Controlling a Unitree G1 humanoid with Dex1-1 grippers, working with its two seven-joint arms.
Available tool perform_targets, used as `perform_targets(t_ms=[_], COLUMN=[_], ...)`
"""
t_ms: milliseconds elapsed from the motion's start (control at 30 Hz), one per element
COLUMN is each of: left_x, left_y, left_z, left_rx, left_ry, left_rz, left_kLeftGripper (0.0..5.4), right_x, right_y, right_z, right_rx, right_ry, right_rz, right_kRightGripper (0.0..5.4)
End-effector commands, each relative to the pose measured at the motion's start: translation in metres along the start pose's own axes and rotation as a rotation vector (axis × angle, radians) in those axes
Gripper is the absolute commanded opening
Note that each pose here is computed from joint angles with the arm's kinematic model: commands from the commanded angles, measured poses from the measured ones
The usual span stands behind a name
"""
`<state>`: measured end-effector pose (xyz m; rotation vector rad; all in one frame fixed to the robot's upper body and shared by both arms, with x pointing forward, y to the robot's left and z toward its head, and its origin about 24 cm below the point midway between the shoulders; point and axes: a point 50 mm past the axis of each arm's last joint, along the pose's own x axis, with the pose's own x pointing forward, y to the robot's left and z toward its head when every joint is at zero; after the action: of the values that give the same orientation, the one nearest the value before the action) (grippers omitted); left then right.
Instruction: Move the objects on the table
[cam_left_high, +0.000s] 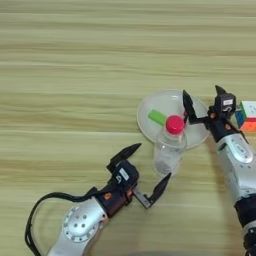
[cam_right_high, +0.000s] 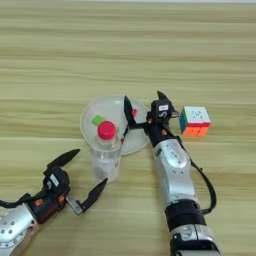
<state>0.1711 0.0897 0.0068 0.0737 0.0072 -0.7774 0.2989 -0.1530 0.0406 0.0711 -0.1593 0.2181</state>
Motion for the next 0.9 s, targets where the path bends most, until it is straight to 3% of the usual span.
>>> perform_targets(t_ms=[33, 433, 633, 800, 900], left_x=[-0.006, -0.018, -0.021, -0.021, -0.018], left_y=[0.001, 0.010, 0.030, 0.052, 0.067], left_z=[-0.003, -0.007, -0.012, -0.009, -0.007], left_rx=[0.012, 0.029, 0.050, 0.066, 0.049], left_ry=[0.031, 0.068, 0.110, 0.096, 0.079], left_rz=[0.006, 0.042, 0.150, 0.295, 0.403], left_kLeftGripper=[5.38, 5.38, 5.38, 5.38, 5.38], right_x=[0.005, 0.006, 0.006, 0.006, 0.006], right_y=[0.000, 0.001, 0.001, 0.001, 0.001], right_z=[0.004, 0.003, 0.003, 0.004, 0.004], right_rx=[-0.005, 0.002, 0.002, 0.001, 0.001], right_ry=[-0.021, -0.021, -0.021, -0.022, -0.023], right_rz=[-0.003, -0.004, -0.003, -0.002, -0.002], right_kRightGripper=[5.40, 5.40, 5.40, 5.40, 5.40])
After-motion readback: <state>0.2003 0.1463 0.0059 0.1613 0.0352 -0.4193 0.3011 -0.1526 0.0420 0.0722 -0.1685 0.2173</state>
